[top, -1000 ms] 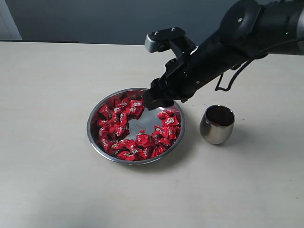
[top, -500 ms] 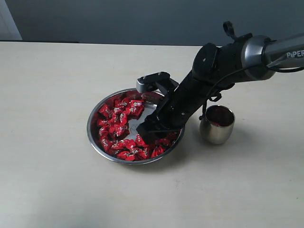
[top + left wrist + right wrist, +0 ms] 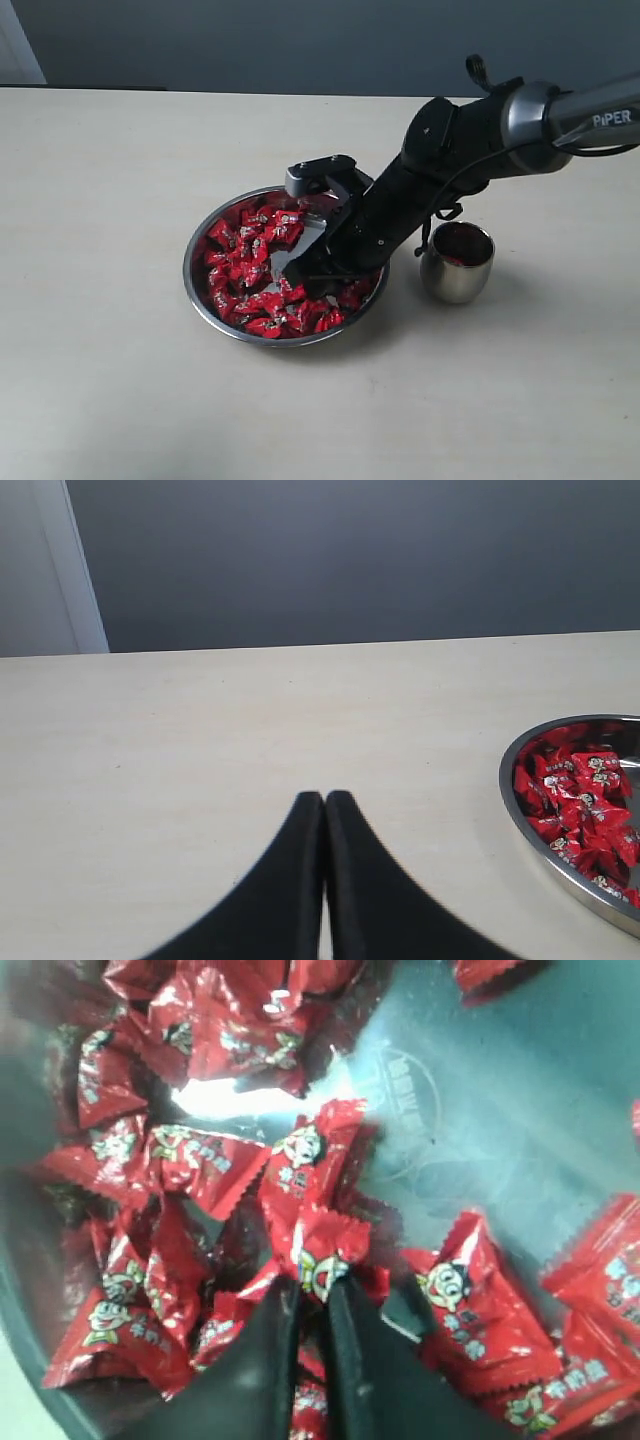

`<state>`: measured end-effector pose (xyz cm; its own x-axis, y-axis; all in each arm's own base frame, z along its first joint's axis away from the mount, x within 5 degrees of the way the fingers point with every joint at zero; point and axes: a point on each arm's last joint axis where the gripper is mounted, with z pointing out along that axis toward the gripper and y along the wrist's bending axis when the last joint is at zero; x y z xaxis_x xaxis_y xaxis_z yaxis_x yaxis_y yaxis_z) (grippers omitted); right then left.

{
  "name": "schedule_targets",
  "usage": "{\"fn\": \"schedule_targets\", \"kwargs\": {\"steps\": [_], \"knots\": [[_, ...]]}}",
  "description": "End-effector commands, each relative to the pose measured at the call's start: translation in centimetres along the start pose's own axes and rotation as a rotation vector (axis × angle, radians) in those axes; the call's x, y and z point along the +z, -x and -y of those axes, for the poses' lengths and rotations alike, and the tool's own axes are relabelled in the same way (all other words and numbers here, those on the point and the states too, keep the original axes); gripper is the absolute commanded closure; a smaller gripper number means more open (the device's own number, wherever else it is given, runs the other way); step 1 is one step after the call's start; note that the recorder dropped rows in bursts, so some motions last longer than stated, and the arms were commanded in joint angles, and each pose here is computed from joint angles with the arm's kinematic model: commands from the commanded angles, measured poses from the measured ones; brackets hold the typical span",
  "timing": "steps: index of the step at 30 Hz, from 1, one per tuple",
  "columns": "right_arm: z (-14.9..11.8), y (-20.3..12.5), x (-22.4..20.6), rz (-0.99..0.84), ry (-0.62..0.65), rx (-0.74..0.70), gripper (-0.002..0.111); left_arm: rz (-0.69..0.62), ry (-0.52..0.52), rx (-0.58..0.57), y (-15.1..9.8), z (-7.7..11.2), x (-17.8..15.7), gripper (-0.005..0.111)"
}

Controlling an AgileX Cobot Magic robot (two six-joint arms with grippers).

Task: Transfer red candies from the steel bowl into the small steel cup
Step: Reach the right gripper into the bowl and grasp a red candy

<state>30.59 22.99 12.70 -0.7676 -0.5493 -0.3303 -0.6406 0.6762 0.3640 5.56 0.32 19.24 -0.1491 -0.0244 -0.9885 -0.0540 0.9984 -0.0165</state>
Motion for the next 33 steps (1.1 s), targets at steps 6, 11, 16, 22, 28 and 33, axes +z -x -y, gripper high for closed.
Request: {"fn": "schedule_targets", "kwargs": {"steps": [6, 11, 16, 22, 28, 33], "knots": [[-1.2, 1.5, -3.7, 0.145, -0.049, -0.057, 0.108, 0.006, -0.006, 0.001, 0.0, 0.0, 0.0, 0.106], [-1.5, 1.8, -4.4, 0.176, -0.056, -0.061, 0.108, 0.006, -0.006, 0.001, 0.0, 0.0, 0.0, 0.106], [-1.1, 1.7, -3.7, 0.166, -0.067, -0.073, 0.108, 0.006, -0.006, 0.001, 0.0, 0.0, 0.0, 0.106], [-0.3, 1.6, -2.4, 0.149, -0.087, -0.104, 0.085, 0.006, -0.006, 0.001, 0.0, 0.0, 0.0, 0.106], [0.6, 1.9, -1.5, 0.193, -0.136, -0.077, 0.064, 0.006, -0.006, 0.001, 0.0, 0.0, 0.0, 0.106], [0.6, 2.0, -1.5, 0.210, -0.139, -0.061, 0.066, 0.006, -0.006, 0.001, 0.0, 0.0, 0.0, 0.106]]}}
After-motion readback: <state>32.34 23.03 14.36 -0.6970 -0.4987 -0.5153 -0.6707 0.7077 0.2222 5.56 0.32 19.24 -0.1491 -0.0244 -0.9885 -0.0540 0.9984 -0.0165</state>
